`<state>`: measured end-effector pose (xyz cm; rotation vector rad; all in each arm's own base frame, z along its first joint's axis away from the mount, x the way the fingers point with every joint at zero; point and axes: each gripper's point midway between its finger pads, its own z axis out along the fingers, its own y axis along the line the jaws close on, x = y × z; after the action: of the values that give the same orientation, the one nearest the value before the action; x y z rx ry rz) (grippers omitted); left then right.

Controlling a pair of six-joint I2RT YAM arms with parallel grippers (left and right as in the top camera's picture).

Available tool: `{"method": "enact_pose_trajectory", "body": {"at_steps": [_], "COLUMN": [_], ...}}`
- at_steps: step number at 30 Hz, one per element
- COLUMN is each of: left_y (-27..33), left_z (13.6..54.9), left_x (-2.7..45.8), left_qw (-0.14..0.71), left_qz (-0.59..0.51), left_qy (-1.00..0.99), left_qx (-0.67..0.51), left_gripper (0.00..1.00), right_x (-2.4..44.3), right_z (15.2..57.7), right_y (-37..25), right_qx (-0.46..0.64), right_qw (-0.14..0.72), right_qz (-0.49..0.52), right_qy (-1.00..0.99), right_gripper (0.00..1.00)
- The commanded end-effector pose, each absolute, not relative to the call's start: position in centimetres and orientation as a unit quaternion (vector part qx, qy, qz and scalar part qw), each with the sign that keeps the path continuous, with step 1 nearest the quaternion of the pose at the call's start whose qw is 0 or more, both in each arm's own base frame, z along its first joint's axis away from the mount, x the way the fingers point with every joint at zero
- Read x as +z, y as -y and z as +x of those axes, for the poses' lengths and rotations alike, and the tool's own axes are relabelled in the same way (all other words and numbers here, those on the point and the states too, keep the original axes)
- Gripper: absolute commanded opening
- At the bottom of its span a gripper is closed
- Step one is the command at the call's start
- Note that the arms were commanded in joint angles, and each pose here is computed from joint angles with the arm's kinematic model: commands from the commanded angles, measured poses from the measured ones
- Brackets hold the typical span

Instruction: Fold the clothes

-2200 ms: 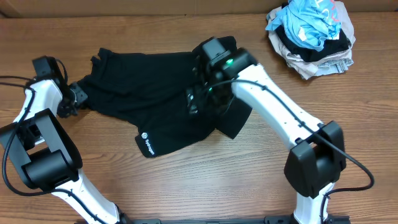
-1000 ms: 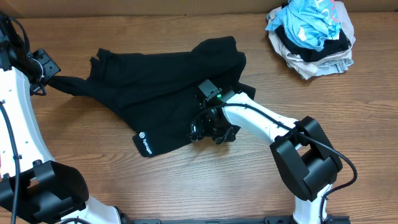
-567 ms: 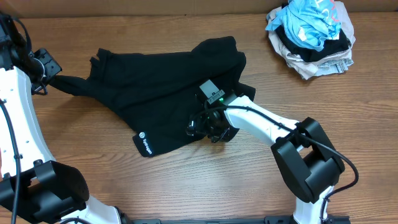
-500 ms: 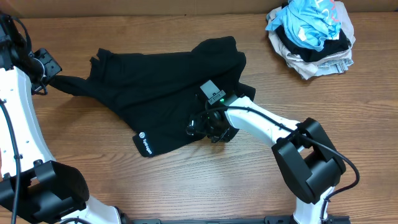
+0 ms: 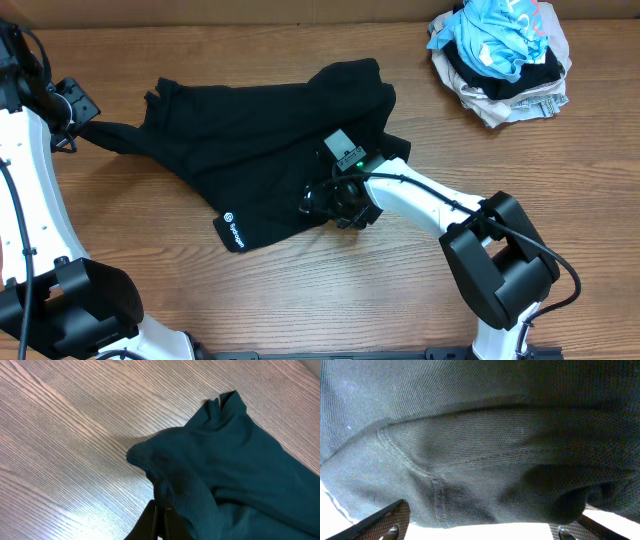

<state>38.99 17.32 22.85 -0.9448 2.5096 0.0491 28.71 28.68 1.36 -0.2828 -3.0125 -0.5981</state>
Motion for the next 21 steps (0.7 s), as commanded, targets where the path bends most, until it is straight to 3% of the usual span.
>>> {"method": "enact_pose_trajectory", "body": {"at_steps": [1, 7, 10, 15, 17, 19, 21], "left_y": [-17.2, -17.2, -17.2, -17.1, -17.1, -17.1, -17.1], "left_z": [39.2, 39.2, 39.1, 38.9, 38.8, 38.8, 38.8], "left_x": [23.0, 22.9, 22.9, 22.7, 22.7, 22.7, 22.7], "left_qw": [0.23, 0.229, 0.228, 0.221, 0.22, 0.219, 0.22], "left_qz": [-0.333, -0.333, -0.333, -0.333, -0.333, -0.333, -0.333], "left_qy": [-0.914, -0.915, -0.915, -0.916, -0.917, -0.917, -0.917], "left_qx": [0.018, 0.018, 0.018, 0.017, 0.018, 0.017, 0.017], "left_gripper": [0.04, 0.04, 0.04, 0.04, 0.04, 0.04, 0.04], "right_x": [-2.8, -3.5, -3.4, -3.4, -3.5, -3.4, -3.0], "right_z": [27.3, 28.3, 30.0, 32.0, 32.5, 32.8, 33.3], "right_y": [-26.9, -25.8, -24.6, -22.6, -22.0, -21.5, -20.4], "right_qx": [-0.157, -0.167, -0.176, -0.178, -0.176, -0.176, -0.173], "right_qw": [0.072, 0.084, 0.07, 0.05, 0.043, 0.042, 0.043], "right_qz": [-0.115, -0.141, -0.159, -0.171, -0.173, -0.178, -0.179], "right_qy": [0.978, 0.972, 0.969, 0.968, 0.968, 0.967, 0.968], "right_gripper": [0.92, 0.92, 0.83, 0.52, 0.36, 0.12, 0.04]}}
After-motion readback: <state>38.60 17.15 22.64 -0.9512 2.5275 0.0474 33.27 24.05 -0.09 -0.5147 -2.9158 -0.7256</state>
